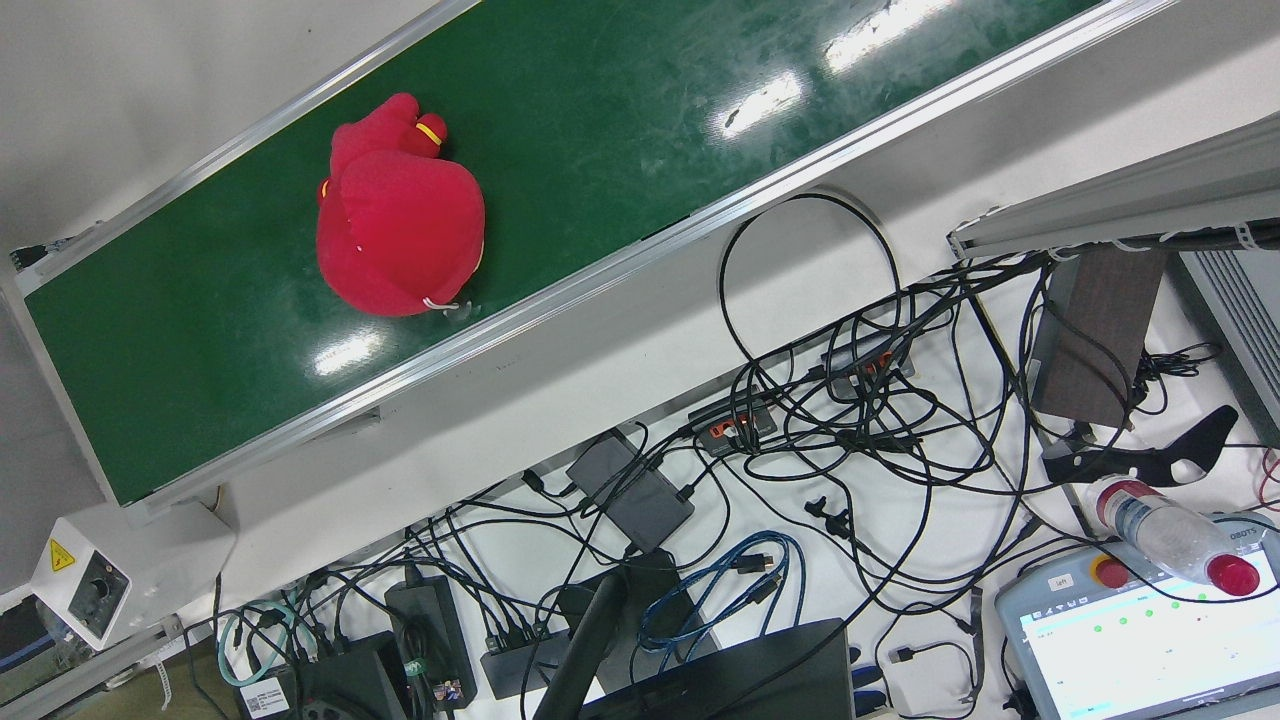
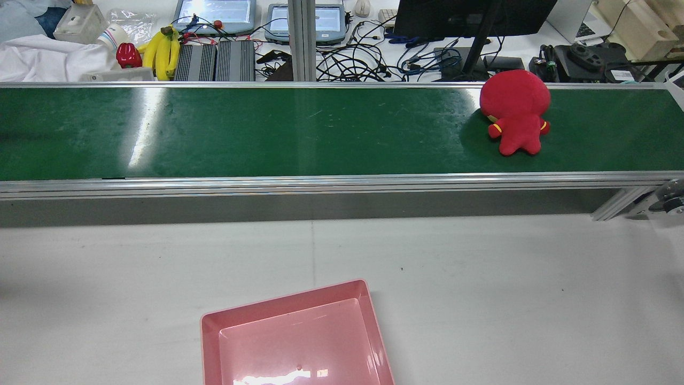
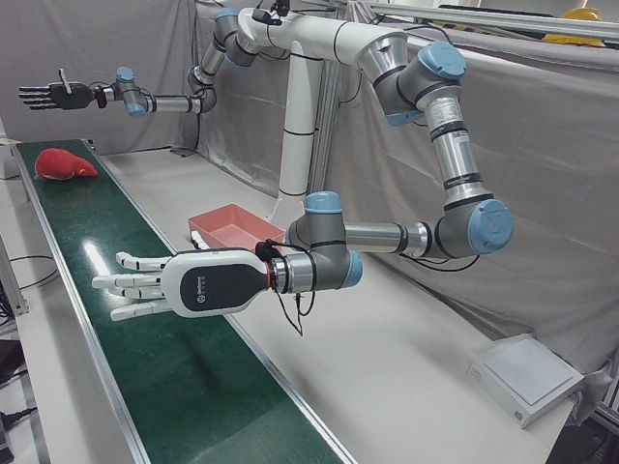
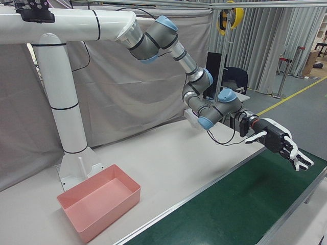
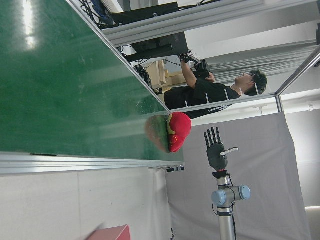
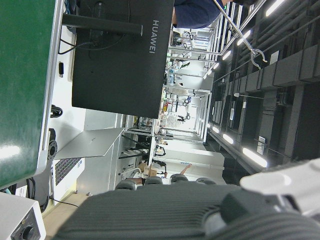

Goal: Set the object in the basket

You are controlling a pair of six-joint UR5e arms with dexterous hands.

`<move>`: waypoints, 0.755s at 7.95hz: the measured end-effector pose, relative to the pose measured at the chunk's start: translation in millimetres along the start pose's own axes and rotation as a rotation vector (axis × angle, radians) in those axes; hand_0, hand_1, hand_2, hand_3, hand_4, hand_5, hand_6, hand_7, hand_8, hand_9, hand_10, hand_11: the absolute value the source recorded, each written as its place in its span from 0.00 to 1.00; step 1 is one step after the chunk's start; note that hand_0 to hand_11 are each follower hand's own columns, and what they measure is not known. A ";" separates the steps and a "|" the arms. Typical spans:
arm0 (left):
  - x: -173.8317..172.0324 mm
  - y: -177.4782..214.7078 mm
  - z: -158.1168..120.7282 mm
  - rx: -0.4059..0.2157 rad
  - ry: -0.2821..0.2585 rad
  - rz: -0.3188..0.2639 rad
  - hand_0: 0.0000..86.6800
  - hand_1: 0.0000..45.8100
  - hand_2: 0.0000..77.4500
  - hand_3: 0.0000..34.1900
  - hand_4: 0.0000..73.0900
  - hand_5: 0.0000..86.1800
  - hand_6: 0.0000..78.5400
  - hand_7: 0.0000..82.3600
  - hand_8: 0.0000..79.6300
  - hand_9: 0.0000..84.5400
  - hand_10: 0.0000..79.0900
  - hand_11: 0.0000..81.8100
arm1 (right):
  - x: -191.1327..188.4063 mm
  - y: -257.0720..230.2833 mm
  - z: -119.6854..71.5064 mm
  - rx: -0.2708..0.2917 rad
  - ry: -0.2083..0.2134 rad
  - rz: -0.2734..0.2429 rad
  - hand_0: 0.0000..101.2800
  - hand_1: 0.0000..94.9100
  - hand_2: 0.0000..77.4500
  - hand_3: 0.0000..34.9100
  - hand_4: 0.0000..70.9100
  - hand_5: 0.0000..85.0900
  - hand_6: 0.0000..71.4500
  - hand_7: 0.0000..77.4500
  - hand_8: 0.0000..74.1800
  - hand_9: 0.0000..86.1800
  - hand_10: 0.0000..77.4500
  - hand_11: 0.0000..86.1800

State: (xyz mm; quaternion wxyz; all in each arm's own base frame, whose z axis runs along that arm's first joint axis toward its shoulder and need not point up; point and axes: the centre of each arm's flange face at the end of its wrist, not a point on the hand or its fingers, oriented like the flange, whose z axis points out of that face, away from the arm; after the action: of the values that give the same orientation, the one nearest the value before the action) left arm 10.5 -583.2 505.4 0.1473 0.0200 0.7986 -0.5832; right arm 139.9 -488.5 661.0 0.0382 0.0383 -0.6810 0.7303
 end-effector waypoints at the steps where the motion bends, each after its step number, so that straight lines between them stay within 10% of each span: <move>1: 0.7 1.1 0.0 0.002 0.000 0.000 0.72 0.46 0.01 0.00 0.19 0.34 0.07 0.05 0.14 0.21 0.00 0.01 | 0.0 0.0 0.0 0.000 0.000 0.000 0.00 0.00 0.01 0.00 0.00 0.00 0.00 0.01 0.00 0.00 0.00 0.00; 6: 4.2 10.8 0.1 -0.008 0.004 -0.001 0.72 0.46 0.01 0.00 0.19 0.34 0.07 0.05 0.14 0.21 0.00 0.01 | -0.6 0.0 -0.1 -0.001 -0.001 0.000 0.00 0.00 0.01 0.00 0.00 0.00 0.00 0.01 0.00 0.00 0.00 0.00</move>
State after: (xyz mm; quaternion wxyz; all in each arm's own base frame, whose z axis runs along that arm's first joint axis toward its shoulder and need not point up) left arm 8.8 -580.4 494.2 0.1455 0.0201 0.8012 -0.5801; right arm 140.4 -488.4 660.9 0.0378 0.0387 -0.6813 0.7300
